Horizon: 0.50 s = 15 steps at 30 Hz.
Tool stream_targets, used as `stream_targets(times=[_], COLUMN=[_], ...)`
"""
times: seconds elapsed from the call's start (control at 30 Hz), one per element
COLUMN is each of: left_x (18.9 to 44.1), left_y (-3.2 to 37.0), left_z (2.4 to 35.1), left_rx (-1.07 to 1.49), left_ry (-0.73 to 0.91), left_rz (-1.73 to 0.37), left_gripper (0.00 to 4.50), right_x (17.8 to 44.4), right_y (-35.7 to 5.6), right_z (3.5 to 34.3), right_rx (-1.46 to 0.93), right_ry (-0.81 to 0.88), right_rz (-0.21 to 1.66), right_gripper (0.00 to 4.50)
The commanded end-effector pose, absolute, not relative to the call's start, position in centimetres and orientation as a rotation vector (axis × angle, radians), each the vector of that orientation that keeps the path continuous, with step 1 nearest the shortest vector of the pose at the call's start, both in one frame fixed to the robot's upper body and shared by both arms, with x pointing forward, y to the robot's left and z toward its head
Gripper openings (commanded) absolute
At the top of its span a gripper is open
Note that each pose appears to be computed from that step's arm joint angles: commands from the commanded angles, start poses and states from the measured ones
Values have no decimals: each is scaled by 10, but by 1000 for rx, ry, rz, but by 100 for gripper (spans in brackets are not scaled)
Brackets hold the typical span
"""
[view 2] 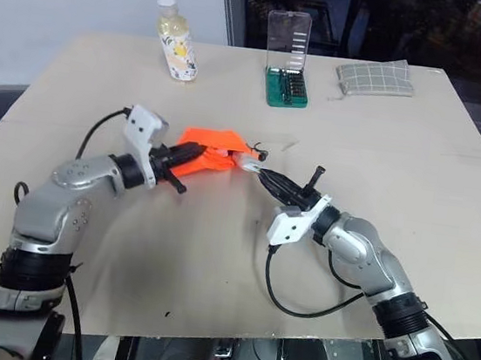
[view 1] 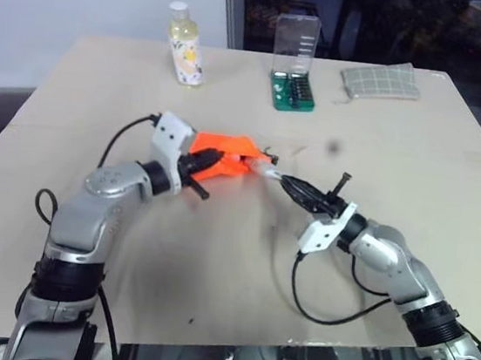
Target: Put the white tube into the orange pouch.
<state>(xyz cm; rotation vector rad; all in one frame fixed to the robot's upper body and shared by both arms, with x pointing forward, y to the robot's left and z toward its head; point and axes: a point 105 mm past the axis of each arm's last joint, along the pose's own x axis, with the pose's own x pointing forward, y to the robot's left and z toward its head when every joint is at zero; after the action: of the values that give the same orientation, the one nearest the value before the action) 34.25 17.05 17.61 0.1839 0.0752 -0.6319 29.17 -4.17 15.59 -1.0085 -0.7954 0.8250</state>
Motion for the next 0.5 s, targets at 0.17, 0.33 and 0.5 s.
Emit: stream_targets(times=[0.17,0.33,0.5], left_x=[343,341,346], left_y=[176,182,195], left_z=[178,166,154], left_rx=[183,176,209], left_ry=[67,115,167], left_rz=[-676,-678,-660], left_gripper=[0,0,0], right_x=[302,325,339], right_y=[-35,-31,-21], right_z=[150,128,118], right_rx=[-1035,-1086,-1119], right_ry=[-799,-695,-662], right_rz=[864,899,922], right_gripper=[5,5,5])
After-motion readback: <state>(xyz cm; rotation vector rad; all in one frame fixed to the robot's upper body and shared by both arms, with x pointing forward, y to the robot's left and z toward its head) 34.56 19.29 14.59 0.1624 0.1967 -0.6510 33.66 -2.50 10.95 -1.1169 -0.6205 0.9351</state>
